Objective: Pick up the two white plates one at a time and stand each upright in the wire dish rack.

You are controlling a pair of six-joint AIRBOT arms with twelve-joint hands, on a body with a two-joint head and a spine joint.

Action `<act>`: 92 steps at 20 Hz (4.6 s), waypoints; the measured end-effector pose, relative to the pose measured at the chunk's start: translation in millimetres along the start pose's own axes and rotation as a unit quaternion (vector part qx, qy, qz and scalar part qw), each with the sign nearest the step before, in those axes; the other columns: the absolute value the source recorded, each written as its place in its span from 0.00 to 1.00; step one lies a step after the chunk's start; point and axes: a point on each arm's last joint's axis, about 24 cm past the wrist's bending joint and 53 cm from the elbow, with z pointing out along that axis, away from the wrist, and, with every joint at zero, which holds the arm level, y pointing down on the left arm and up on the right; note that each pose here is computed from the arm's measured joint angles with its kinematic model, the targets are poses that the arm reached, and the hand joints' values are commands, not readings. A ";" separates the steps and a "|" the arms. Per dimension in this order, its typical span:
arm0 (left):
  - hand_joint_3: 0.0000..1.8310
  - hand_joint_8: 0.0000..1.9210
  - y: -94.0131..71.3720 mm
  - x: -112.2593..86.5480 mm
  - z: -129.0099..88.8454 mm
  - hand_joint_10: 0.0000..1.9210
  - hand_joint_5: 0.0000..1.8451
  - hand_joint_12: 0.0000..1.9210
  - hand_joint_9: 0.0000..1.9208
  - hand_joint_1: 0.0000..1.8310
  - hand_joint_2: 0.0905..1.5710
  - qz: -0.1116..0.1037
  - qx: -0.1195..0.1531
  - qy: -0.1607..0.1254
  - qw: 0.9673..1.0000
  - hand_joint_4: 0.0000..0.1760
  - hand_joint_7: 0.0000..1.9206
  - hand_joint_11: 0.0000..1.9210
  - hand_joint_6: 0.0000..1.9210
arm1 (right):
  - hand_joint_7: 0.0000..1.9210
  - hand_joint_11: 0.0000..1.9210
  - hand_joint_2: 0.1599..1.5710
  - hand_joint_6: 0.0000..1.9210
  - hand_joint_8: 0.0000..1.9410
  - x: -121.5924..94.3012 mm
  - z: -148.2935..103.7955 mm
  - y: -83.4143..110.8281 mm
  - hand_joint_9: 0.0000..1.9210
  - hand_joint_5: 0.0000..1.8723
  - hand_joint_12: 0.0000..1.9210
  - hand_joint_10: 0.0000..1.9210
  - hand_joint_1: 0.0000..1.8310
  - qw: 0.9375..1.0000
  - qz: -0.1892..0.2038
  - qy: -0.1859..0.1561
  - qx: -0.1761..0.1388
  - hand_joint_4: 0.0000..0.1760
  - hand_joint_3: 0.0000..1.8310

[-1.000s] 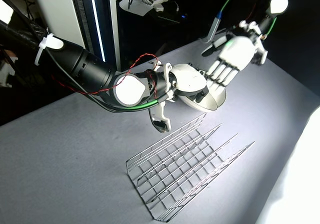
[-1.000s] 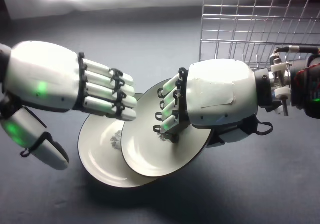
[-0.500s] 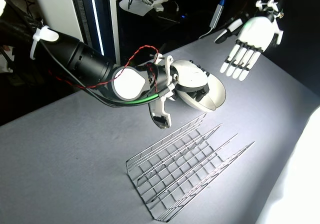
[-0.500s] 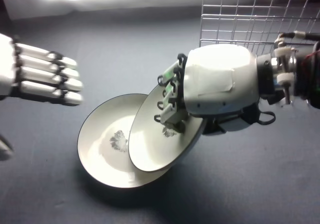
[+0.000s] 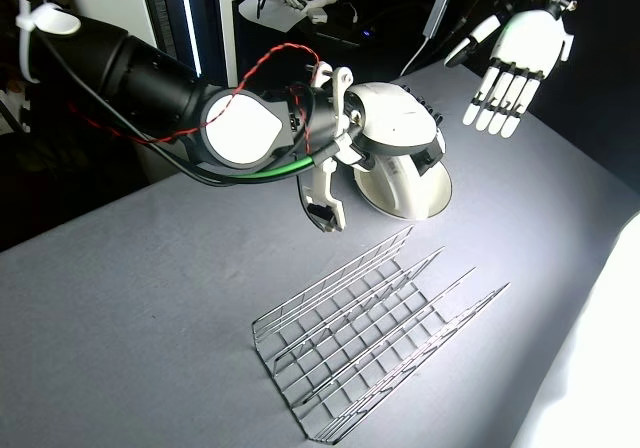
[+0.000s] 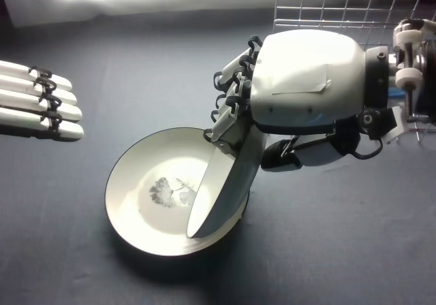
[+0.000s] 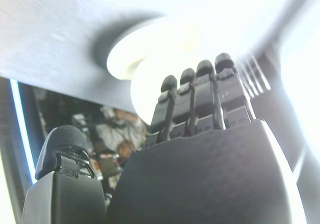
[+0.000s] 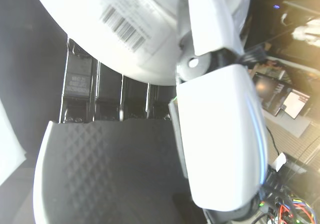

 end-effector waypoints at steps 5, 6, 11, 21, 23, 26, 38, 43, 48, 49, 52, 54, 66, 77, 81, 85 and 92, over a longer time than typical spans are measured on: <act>0.00 0.00 -10.4 -2.5 5.4 0.00 0.03 0.00 0.00 0.00 0.68 0.003 0.013 -0.003 1.000 0.00 0.01 0.00 0.00 | 0.49 0.34 0.71 0.60 0.56 -27.0 -4.7 -0.1 0.54 0.46 0.72 0.27 0.65 0.998 0.050 -0.042 0.009 0.13 0.00; 0.00 0.00 -9.8 -2.9 5.3 0.00 0.03 0.00 0.00 0.00 0.68 0.003 0.012 -0.004 1.000 0.00 0.01 0.00 0.00 | 0.49 0.34 0.71 0.60 0.56 -30.3 -5.8 -1.6 0.54 0.46 0.72 0.27 0.65 0.997 0.058 -0.047 0.013 0.13 0.00; 0.00 0.00 -16.1 -0.8 8.7 0.00 0.03 0.00 0.00 0.00 0.68 0.015 0.017 -0.002 1.000 0.00 0.01 0.00 0.00 | 0.49 0.34 0.71 0.60 0.55 -62.8 -15.5 -6.2 0.54 0.47 0.73 0.27 0.65 0.979 0.169 -0.112 0.033 0.17 0.00; 0.00 0.00 -10.4 3.7 -0.4 0.00 0.02 0.00 0.00 0.00 0.68 0.023 0.008 0.007 1.000 0.00 0.01 0.00 0.00 | 0.50 0.36 0.71 0.62 0.54 -109.7 -36.8 -41.9 0.56 0.44 0.70 0.27 0.65 0.901 0.363 -0.227 0.063 0.05 0.00; 0.00 0.00 -10.5 6.4 0.1 0.00 0.03 0.00 0.00 0.00 0.68 0.027 0.008 0.013 1.000 0.00 0.02 0.00 0.00 | 0.49 0.35 0.72 0.63 0.55 -118.4 -40.0 -45.2 0.56 0.44 0.71 0.27 0.65 0.890 0.382 -0.243 0.061 0.05 0.00; 0.00 0.00 -17.2 4.0 3.0 0.00 0.03 0.00 0.00 0.00 0.68 0.028 0.016 0.011 0.999 0.00 0.01 0.00 0.00 | 0.50 0.36 0.71 0.62 0.53 -129.9 -44.9 -52.7 0.57 0.45 0.70 0.26 0.65 0.875 0.403 -0.262 0.063 0.08 0.00; 0.00 0.00 -22.4 1.9 9.7 0.00 0.04 0.00 0.00 0.00 0.68 0.032 0.021 0.016 0.999 0.00 0.02 0.00 0.00 | 0.50 0.36 0.71 0.59 0.55 -157.1 -87.8 -95.2 0.56 0.46 0.71 0.26 0.65 0.853 0.404 -0.316 0.100 0.05 0.00; 0.00 0.00 -22.8 -3.7 18.4 0.00 0.03 0.00 0.00 0.00 0.68 0.036 0.025 0.010 0.999 0.00 0.01 0.00 0.00 | 0.50 0.36 0.70 0.60 0.53 -145.3 -107.4 -111.3 0.56 0.46 0.71 0.25 0.65 0.851 0.399 -0.316 0.129 0.11 0.00; 0.00 0.00 -26.9 -4.1 28.2 0.00 0.04 0.00 0.00 0.00 0.68 0.037 0.034 0.012 0.999 0.00 0.02 0.00 0.00 | 0.50 0.35 0.71 0.61 0.54 -140.8 -128.5 -133.3 0.56 0.45 0.74 0.27 0.65 0.848 0.387 -0.325 0.157 0.11 0.00; 0.00 0.00 -27.3 -4.4 29.2 0.00 0.03 0.00 0.00 0.00 0.68 0.037 0.035 0.011 0.999 0.00 0.02 0.00 0.00 | 0.50 0.35 0.71 0.60 0.53 -142.2 -132.7 -137.7 0.56 0.46 0.73 0.27 0.65 0.848 0.384 -0.329 0.161 0.11 0.00; 0.00 0.00 -29.4 -5.0 33.7 0.00 0.04 0.00 0.00 0.00 0.68 0.036 0.039 0.011 0.999 0.00 0.02 0.00 0.00 | 0.51 0.36 0.70 0.59 0.51 -140.7 -144.3 -151.6 0.57 0.47 0.73 0.27 0.66 0.847 0.375 -0.333 0.178 0.11 0.00; 0.00 0.00 -32.1 -8.5 37.0 0.00 0.04 0.00 0.00 0.00 0.68 0.029 0.044 0.004 0.999 0.00 0.01 0.00 0.00 | 0.51 0.37 0.70 0.59 0.52 -134.1 -153.0 -163.7 0.56 0.47 0.71 0.27 0.65 0.847 0.369 -0.329 0.197 0.13 0.00; 0.00 0.00 -29.4 24.2 69.7 0.00 0.03 0.00 0.00 0.00 0.68 -0.024 0.035 0.034 0.999 0.00 0.01 0.00 0.00 | 0.50 0.36 0.71 0.61 0.53 -102.9 -178.7 -190.0 0.57 0.46 0.70 0.25 0.65 0.873 0.303 -0.291 0.247 0.09 0.00; 0.00 0.00 -21.0 45.6 87.0 0.00 0.04 0.00 0.00 0.00 0.68 -0.019 0.012 0.049 0.999 0.00 0.02 0.00 0.00 | 0.35 0.11 0.68 0.02 0.00 -107.2 -176.7 -184.7 0.34 0.35 0.58 0.00 0.62 0.880 0.291 -0.292 0.235 0.00 0.00; 0.00 0.00 -17.1 50.2 91.0 0.00 0.04 0.00 0.00 0.00 0.68 -0.015 0.005 0.053 0.998 0.00 0.02 0.00 0.00 | 0.28 0.04 0.68 0.00 0.00 -122.3 -170.1 -174.1 0.27 0.28 0.57 0.00 0.60 0.888 0.276 -0.299 0.215 0.00 0.00; 0.00 0.00 -9.3 52.7 89.3 0.00 0.04 0.00 0.00 0.00 0.68 -0.015 -0.008 0.054 0.998 0.00 0.02 0.00 0.00 | 0.21 0.00 0.65 0.00 0.00 -126.6 -145.7 -146.0 0.21 0.18 0.53 0.00 0.57 0.907 0.259 -0.280 0.180 0.00 0.00; 0.00 0.00 1.8 67.7 88.2 0.00 0.03 0.00 0.00 0.00 0.68 -0.025 -0.021 0.068 0.997 0.00 0.01 0.00 0.00 | 0.00 0.00 0.46 0.00 0.00 -73.4 -87.1 -68.3 0.00 0.00 0.00 0.00 0.46 0.979 0.121 -0.132 0.098 0.00 0.00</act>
